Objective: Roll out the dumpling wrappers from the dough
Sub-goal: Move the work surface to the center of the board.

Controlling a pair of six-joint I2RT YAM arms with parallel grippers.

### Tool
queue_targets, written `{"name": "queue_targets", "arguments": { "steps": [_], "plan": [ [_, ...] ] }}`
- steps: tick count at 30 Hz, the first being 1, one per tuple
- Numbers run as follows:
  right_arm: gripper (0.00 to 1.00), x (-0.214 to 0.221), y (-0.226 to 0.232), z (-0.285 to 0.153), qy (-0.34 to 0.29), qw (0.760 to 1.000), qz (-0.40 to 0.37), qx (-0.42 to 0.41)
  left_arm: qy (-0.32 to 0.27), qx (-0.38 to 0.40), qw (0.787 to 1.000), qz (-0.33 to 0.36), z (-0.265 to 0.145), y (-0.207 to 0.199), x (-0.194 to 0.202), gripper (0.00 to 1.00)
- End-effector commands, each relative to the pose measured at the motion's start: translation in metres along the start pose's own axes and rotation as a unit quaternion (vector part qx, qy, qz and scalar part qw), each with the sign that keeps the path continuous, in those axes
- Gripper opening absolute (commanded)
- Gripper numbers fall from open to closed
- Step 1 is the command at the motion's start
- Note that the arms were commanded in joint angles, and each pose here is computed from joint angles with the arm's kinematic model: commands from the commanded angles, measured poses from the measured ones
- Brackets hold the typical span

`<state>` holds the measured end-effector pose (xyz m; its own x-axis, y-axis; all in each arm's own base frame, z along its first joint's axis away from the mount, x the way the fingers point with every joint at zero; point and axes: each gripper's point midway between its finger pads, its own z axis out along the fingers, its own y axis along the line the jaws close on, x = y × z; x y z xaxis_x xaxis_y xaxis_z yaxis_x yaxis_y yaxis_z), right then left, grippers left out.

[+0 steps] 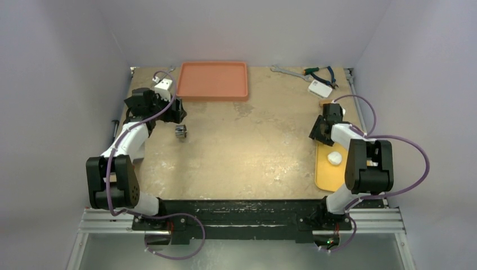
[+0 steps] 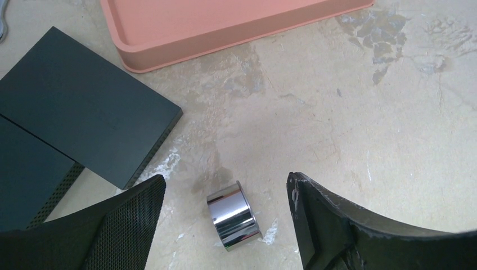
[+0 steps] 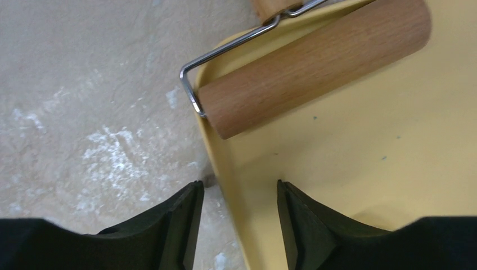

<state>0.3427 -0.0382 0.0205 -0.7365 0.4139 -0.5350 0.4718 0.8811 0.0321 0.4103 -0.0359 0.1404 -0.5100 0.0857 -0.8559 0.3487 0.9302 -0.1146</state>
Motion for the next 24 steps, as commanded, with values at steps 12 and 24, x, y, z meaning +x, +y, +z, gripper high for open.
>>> {"name": "queue_targets", "arguments": {
  "steps": [12,24],
  "plan": [
    [0.27,0.002,0.022,0.005,0.014,0.998,-0.012,-0.058,0.006,-0.005,1.000,0.030,-0.020,-0.001,-0.016,0.79],
    [0.00,0.025,0.057,-0.010,0.024,0.995,-0.046,-0.091,0.005,-0.002,1.000,0.027,-0.018,-0.001,-0.017,0.79]
  ]
}}
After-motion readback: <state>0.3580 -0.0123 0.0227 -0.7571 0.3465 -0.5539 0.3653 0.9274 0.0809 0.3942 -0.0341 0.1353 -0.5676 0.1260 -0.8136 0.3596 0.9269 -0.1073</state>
